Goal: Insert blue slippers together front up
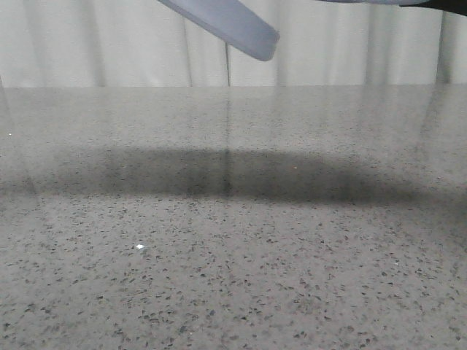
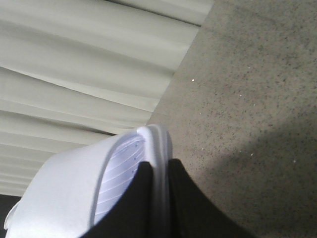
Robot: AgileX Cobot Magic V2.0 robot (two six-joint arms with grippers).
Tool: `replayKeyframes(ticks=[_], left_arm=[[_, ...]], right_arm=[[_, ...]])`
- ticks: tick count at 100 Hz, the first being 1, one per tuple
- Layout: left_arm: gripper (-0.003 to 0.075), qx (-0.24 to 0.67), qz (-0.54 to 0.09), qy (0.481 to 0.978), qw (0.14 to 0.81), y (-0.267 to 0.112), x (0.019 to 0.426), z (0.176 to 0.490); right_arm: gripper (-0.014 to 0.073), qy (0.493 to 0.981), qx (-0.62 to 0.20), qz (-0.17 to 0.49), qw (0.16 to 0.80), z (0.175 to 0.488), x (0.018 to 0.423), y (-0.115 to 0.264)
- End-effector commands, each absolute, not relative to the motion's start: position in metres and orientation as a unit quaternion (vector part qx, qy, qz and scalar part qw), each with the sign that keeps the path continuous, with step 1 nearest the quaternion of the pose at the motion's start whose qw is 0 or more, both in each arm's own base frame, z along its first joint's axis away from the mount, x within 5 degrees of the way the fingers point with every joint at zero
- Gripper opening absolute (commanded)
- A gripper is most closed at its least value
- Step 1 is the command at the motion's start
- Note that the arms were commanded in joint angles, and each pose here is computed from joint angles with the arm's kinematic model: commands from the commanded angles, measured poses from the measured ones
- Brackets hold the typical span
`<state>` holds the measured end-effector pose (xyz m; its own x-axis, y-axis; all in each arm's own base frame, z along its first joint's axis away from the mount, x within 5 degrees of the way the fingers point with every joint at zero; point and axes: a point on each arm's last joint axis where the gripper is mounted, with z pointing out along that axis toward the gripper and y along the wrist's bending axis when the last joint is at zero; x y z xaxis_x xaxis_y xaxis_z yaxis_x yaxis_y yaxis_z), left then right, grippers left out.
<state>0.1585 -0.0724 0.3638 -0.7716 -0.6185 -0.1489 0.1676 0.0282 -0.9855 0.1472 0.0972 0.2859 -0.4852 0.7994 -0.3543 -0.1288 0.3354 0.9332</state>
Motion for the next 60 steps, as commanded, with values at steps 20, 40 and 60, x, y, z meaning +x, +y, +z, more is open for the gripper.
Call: replayKeyframes(ticks=[20, 40, 60], left_arm=[[0.0016, -0.112, -0.736, 0.624, 0.239, -0.088, 0.142, 0.382], [0.0016, -0.104, -0.739, 0.625, 0.230, -0.091, 0.140, 0.382], [0.0016, -0.106, -0.726, 0.637, 0.237, -0.092, 0.141, 0.379]], right_arm=[[-0.0107, 0.651, 0.171, 0.553, 0.491, 0.310, 0.143, 0.108], [-0.0107, 0.649, 0.147, 0.556, 0.499, 0.312, 0.140, 0.111], [-0.0106, 0.654, 0.086, 0.537, 0.526, 0.314, 0.138, 0.114]])
